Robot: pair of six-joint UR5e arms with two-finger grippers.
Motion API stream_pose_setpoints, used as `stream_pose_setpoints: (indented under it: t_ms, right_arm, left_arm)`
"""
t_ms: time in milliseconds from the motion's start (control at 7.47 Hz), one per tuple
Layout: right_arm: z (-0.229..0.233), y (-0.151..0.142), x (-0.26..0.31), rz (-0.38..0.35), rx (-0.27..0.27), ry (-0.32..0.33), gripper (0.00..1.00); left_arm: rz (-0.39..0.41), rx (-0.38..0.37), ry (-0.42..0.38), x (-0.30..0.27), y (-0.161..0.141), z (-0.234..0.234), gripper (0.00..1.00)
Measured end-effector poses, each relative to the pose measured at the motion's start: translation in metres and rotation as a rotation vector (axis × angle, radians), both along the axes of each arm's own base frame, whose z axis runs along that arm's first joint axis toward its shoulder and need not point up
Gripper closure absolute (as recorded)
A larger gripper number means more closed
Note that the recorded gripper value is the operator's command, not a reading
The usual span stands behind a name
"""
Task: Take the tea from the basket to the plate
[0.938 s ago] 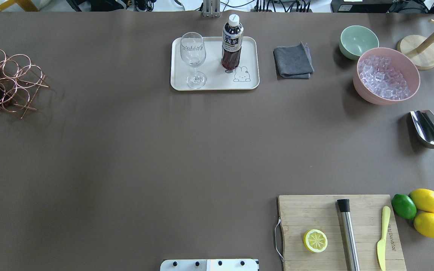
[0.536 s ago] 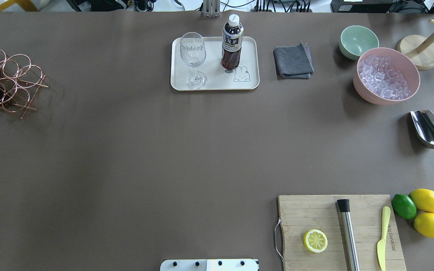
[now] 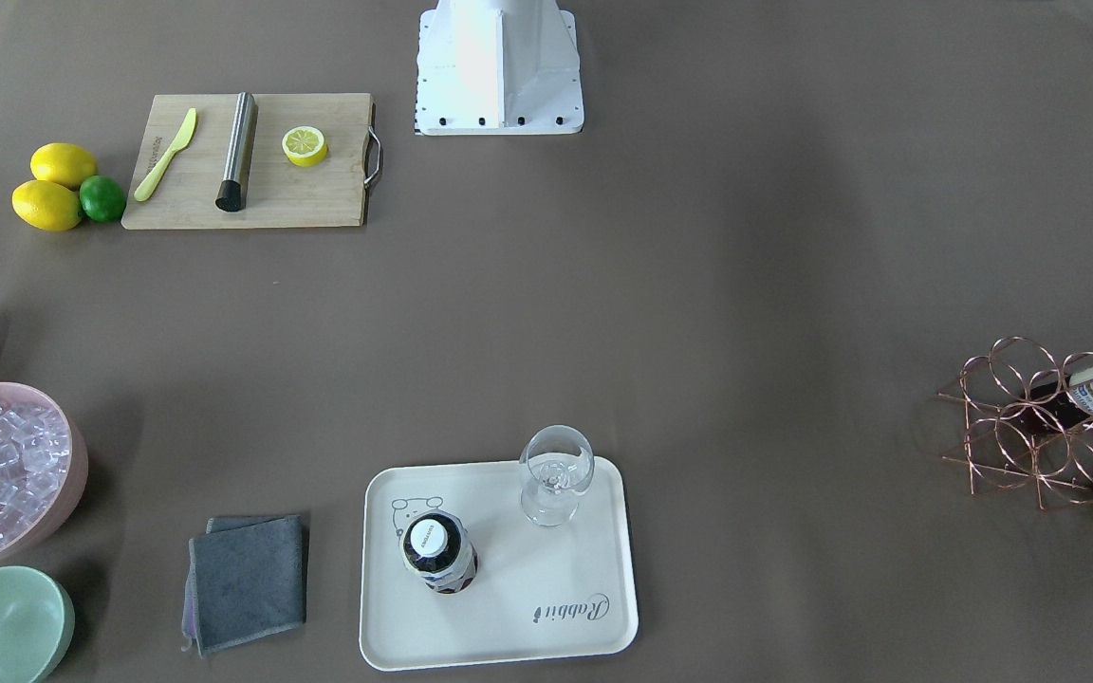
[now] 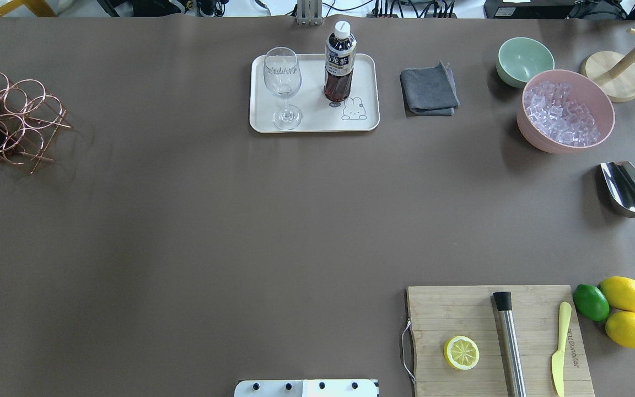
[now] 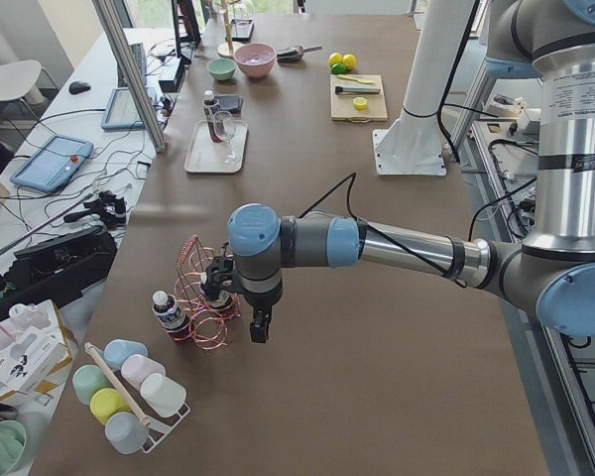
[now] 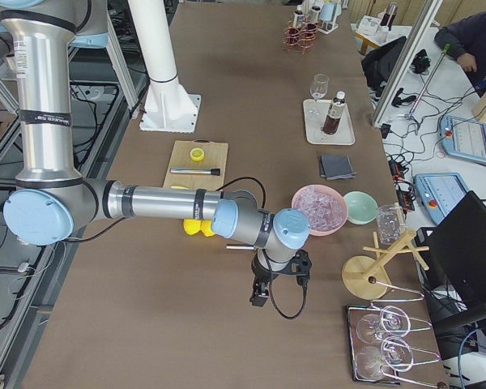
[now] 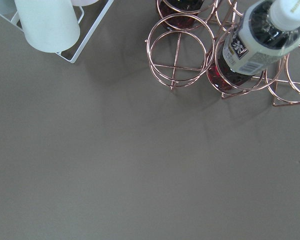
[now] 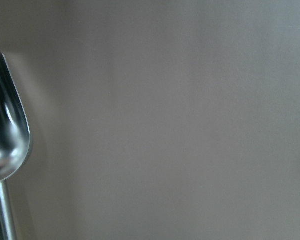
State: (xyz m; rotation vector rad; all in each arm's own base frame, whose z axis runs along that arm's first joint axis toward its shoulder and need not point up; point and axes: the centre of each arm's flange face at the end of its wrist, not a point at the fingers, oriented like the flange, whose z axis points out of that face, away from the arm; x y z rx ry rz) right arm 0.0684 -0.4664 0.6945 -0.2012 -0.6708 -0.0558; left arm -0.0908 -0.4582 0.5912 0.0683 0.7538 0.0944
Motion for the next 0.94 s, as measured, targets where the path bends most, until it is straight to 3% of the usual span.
stream_pose_setpoints:
  t_ms: [268, 670, 938]
  right_arm:
    - [-0.007, -0.005, 0.0, 0.0, 0.023, -0.002, 0.0]
    - [-0.017, -0.015, -0.002, 0.018, 0.093, -0.031, 0.0]
    - [-0.018, -0.017, -0.003, 0.039, 0.106, -0.036, 0.0]
  left_arm:
    - [0.027, 0.044, -0.013, -0.002, -0.001, 0.0, 0.03]
    - [0.024, 0.049, -0.014, -0.004, 0.0, 0.0, 0.03]
    - [0.014, 0.047, -0.014, -0.009, 0.001, 0.001, 0.03]
